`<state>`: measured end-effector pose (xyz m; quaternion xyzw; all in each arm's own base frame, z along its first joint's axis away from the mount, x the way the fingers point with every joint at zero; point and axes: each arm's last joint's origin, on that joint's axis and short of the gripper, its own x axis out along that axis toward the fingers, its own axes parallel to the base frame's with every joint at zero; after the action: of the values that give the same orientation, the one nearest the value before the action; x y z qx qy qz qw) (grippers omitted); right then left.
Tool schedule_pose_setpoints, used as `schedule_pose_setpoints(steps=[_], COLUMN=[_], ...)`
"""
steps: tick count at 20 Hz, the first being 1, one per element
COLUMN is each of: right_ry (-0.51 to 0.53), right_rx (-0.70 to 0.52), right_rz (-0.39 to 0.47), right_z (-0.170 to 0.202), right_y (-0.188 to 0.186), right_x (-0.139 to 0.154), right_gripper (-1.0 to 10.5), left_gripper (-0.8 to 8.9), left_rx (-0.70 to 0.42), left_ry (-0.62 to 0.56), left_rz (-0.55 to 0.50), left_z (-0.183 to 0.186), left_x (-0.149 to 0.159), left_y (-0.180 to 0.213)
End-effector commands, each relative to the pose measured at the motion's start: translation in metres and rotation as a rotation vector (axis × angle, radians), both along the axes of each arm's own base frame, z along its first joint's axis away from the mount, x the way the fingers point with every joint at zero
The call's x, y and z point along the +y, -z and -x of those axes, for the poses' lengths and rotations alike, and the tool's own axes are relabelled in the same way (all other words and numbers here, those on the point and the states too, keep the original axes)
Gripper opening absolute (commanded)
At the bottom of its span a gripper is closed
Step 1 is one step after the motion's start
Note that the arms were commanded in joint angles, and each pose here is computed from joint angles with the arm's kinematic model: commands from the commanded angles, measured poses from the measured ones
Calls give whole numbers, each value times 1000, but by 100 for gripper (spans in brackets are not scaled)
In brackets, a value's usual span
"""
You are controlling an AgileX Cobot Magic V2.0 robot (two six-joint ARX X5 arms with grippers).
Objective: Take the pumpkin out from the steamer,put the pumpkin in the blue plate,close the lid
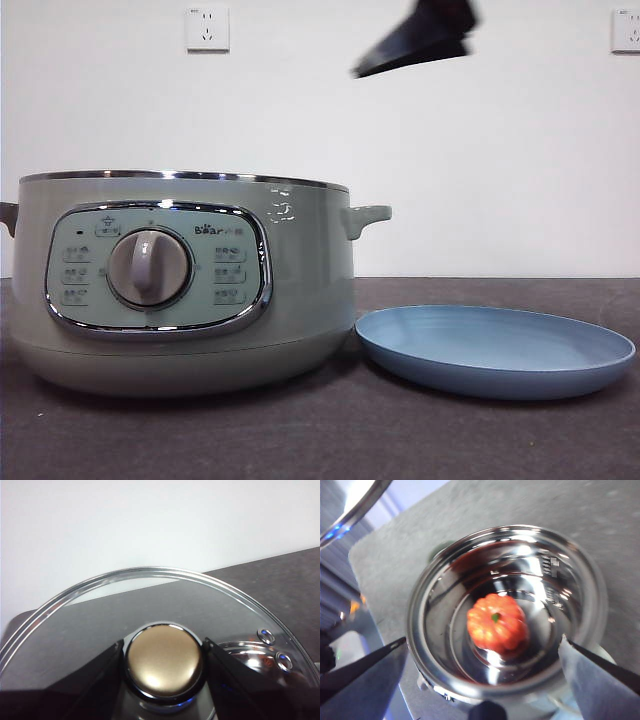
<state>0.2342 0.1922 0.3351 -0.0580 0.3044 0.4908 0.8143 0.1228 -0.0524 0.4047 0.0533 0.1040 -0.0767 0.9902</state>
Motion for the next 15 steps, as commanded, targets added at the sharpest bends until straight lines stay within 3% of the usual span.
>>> schedule_pose_setpoints(steps=[1, 7, 15], right_ry=[-42, -93, -127], right_rx=[-32, -3, -8], right_rz=[97, 296, 404], right_z=[-12, -39, -50], right_y=[1, 27, 87], right_x=[31, 99, 140], right_gripper=[507, 510, 505], left_gripper=[-9, -8, -9], left_rx=[-54, -18, -2], left_ry=[-53, -144, -142], left_rz=[2, -68, -78], left_z=[11, 17, 18], left_x=[7, 14, 14], left_y=[-7, -3, -1])
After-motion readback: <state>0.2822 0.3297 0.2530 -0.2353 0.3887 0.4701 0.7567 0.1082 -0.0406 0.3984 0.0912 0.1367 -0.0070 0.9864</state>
